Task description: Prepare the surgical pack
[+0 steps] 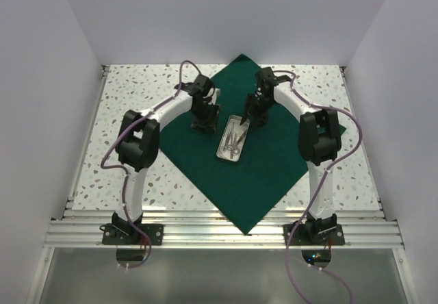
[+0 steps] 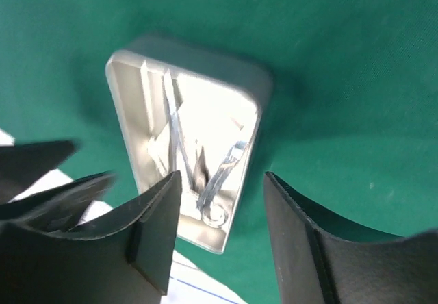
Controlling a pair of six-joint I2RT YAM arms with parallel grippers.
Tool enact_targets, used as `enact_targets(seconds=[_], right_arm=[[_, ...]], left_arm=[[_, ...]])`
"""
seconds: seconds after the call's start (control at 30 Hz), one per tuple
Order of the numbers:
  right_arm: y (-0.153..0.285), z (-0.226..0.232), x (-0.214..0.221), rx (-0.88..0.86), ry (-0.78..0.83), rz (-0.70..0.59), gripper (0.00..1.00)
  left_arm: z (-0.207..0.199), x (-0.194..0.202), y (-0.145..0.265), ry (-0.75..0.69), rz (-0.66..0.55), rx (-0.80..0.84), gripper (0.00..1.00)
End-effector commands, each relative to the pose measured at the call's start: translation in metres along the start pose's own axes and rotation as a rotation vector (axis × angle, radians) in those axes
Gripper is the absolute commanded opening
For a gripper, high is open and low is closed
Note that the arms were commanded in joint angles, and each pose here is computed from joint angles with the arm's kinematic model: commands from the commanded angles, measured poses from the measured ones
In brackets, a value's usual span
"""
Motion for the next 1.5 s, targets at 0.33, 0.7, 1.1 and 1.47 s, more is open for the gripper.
enact_targets(seconds=[0.33,0.7,1.1,1.47], right_arm=[[-0.012,0.005,-0.004,0.107,-0.161,-0.022,0.44],[-0.032,0.012,0.002,0.098,-0.309,0.011,0.29],[-0.012,-0.001,0.019,0.171,-0.504,-0.042,0.07],[0.010,-0.012,0.035,0.159,-0.755,-0.069,0.00]], left_arm=[[0.129,0.026,0.038,0.264,-0.173,0.027,0.36],[0.172,0.080,0.037,0.483,-0.116,-0.002,0.25],[0.183,0.098,0.055,0.577,-0.133,-0.065,0.20],[0.198,0.131,0.053,0.680,-0.068,-0.108,0.11]])
Point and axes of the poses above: each gripper's point midway between its finger pads, its own y axis back along the fingers, its own z axis along the line the jaws close on, x = y × z, the point moved 8 cm from there along y, back along the fingers, and after that the axes turned 15 degrees about -y, right-handed, at the moved point
